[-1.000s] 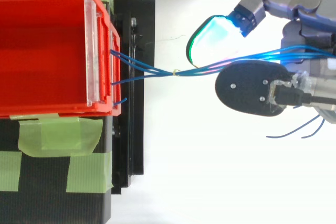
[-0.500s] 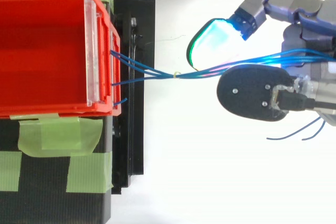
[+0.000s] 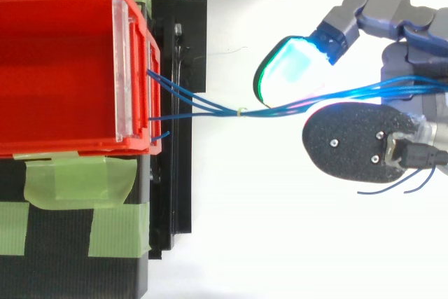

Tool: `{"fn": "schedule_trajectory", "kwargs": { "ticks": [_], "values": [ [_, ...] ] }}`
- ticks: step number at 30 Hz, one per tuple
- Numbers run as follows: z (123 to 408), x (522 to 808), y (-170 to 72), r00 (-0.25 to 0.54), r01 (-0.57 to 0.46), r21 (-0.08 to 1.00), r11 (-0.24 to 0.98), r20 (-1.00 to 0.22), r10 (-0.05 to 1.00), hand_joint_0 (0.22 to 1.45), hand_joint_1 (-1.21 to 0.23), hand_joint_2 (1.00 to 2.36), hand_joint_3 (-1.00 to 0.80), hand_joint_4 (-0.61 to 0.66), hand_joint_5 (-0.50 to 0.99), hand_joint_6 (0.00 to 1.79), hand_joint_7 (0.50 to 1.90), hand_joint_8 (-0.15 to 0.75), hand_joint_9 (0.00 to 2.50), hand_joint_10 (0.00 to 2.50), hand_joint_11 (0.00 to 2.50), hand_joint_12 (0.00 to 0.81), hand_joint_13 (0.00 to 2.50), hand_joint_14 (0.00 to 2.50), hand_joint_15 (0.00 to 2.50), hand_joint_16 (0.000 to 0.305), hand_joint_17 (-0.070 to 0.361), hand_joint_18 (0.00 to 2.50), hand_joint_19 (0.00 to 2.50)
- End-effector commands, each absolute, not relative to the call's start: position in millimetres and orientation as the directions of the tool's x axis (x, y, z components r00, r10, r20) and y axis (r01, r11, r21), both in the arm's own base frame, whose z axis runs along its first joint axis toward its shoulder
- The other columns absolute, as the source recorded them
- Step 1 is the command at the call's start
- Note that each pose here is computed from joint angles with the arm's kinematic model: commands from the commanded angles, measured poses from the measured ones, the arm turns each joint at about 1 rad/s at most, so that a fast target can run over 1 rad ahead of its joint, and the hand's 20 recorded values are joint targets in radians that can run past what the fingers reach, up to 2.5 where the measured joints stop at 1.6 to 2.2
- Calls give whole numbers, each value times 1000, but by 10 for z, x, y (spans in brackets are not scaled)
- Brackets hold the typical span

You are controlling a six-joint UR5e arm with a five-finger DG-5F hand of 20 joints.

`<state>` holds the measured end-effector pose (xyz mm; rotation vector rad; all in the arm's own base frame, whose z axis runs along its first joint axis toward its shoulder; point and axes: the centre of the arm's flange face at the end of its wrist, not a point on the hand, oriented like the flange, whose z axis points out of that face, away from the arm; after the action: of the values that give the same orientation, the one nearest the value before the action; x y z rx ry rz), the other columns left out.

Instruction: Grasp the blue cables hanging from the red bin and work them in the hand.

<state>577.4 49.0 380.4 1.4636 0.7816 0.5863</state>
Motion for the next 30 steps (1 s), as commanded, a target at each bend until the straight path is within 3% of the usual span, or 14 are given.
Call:
{"fn": "schedule_trajectory", "kwargs": {
  "ticks": [1, 12, 18, 25, 30],
  "values": [
    [3803, 5769, 492, 633, 113, 992, 48, -110, 766, 927, -695, 1007, -846, 324, 425, 135, 1345, 474, 712, 2500, 2500, 456, 1008, 2500, 1365, 51, 116, 1670, 1427],
    [3802, 5764, 531, 636, 113, 992, 49, -110, 764, 920, -691, 1021, -507, 298, 472, 4, 1422, 471, 747, 2500, 2500, 457, 1030, 2500, 1381, 53, 119, 1673, 1386],
    [3811, 5753, 579, 632, 112, 992, 51, -111, 767, 914, -670, 1020, -552, 302, 478, 17, 1420, 479, 773, 2500, 2500, 453, 1037, 2500, 1380, 53, 119, 1679, 1357],
    [3803, 5752, 616, 624, 128, 989, 71, -136, 769, 864, -642, 1013, -728, 314, 464, 113, 1391, 486, 779, 2500, 2500, 456, 1044, 2500, 1365, 54, 121, 1673, 1337],
    [3811, 5748, 623, 623, 130, 989, 74, -140, 770, 879, -655, 1013, -723, 312, 480, 168, 1370, 480, 783, 2500, 2500, 448, 1043, 2500, 1364, 53, 120, 1678, 1329]
  ]
}}
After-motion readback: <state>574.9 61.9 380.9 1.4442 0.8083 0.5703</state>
